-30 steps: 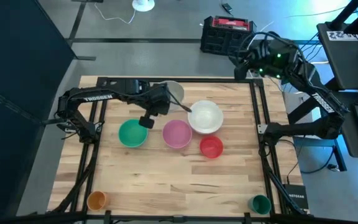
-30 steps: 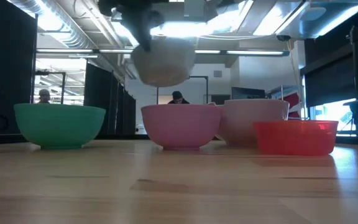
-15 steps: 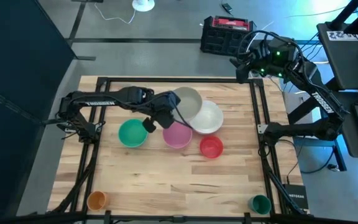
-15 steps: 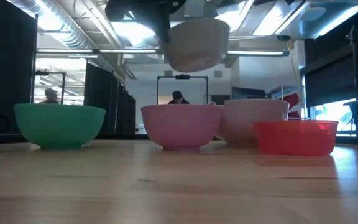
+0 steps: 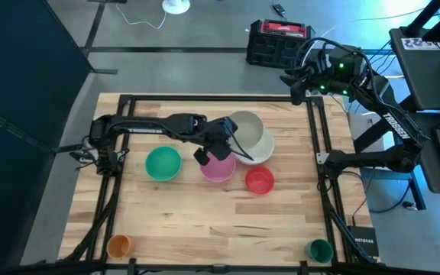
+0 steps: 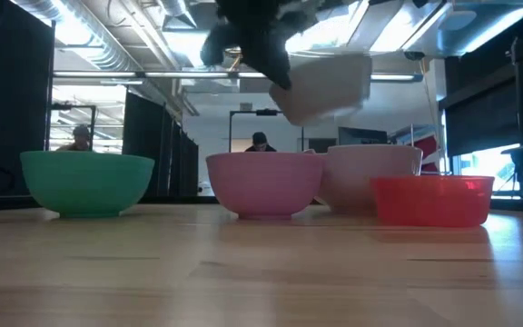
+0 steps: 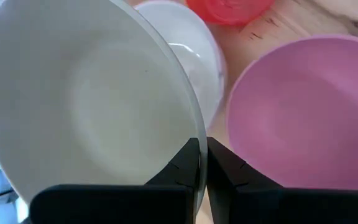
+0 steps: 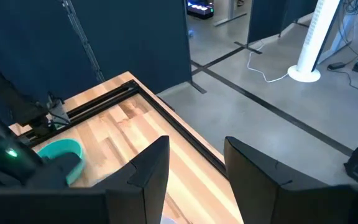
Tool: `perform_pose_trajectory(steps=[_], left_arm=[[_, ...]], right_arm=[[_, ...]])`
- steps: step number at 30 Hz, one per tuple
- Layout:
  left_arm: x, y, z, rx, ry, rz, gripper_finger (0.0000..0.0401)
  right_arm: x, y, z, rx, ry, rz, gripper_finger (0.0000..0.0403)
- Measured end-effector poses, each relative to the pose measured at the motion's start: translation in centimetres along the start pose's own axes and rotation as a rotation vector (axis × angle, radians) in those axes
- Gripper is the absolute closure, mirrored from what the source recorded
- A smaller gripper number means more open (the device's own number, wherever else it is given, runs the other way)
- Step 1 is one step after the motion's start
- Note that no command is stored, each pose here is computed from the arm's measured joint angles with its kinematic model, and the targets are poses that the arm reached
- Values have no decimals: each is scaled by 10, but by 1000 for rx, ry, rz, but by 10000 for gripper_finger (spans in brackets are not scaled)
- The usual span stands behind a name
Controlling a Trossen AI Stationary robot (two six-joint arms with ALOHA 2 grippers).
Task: Nest bowls inside each other
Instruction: Stack the left white bowl on top of the right white bowl
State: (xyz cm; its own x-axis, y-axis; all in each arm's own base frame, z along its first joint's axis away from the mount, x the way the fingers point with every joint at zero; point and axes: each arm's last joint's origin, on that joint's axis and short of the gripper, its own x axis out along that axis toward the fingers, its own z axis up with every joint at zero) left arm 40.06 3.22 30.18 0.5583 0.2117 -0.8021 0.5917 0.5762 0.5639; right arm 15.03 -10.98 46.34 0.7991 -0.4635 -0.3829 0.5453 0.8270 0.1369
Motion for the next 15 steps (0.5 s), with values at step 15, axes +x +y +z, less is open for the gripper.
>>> perform_pose_trajectory(steps=[15], left_arm=[[41,12,16,25,-43,-37,401]], right_arm=[[0,0,-3,0,36,10,265]])
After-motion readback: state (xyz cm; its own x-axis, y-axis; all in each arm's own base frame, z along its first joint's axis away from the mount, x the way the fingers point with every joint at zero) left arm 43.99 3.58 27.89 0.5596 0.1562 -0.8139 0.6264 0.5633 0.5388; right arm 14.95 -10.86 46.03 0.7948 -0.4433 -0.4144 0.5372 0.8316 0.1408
